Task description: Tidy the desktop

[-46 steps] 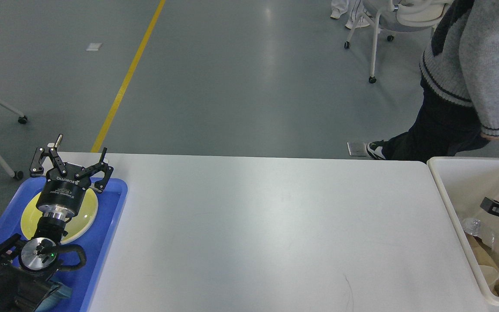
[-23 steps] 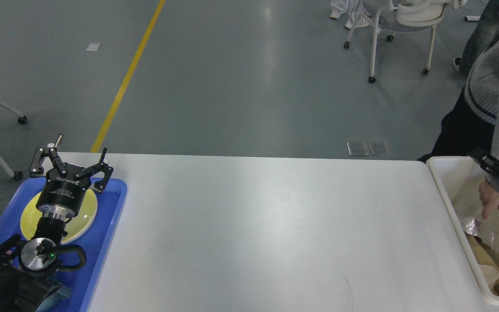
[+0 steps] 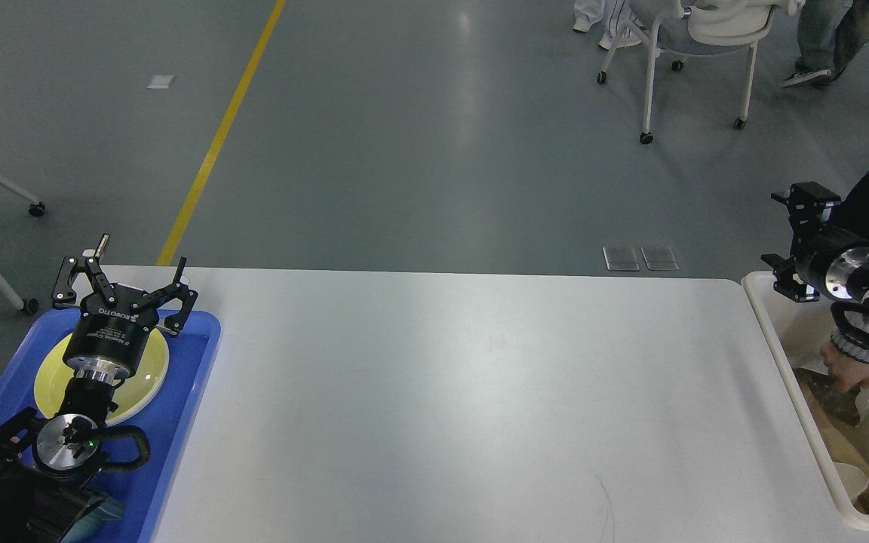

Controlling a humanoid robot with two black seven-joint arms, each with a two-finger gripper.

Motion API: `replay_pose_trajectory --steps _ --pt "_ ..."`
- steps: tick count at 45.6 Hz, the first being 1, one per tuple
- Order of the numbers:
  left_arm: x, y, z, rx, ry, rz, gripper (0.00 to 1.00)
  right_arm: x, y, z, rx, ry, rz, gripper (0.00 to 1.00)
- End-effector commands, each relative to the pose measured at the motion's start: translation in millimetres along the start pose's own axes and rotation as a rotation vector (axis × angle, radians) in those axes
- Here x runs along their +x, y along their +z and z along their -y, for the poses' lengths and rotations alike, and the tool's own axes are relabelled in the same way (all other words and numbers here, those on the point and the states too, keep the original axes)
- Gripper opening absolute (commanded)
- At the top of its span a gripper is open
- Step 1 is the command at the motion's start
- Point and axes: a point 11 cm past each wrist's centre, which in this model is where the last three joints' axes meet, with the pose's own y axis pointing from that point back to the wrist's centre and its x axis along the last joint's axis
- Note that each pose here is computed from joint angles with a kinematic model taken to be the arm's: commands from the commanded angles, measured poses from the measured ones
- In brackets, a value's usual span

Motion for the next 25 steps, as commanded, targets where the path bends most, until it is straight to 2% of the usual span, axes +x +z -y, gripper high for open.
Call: replay_pose_trajectory --steps 1,5,12,18,25 --pt "-0.4 0.1 0.4 0.0 -0.001 0.0 0.97 -18.2 -7.6 4.8 0.132 -0.028 0.271 1.0" --pt "0.1 -0.1 -0.1 0.0 0.0 0.0 0.97 -29.5 5.4 7.0 0.19 -0.021 0.391 1.0" --pt "-0.4 0.1 0.5 0.0 -0.001 0.0 0.97 -49.8 16.0 8.6 0.274 -0.043 0.429 1.0" --pt "0.1 -0.1 -0.1 0.0 0.0 0.0 0.97 -71.1 42.7 9.2 0.281 -0.059 0.461 1.0" --pt "0.1 -0.2 -0.1 0.001 0.0 0.001 0.97 -73.5 43.6 9.4 0.285 -0.061 0.464 1.0"
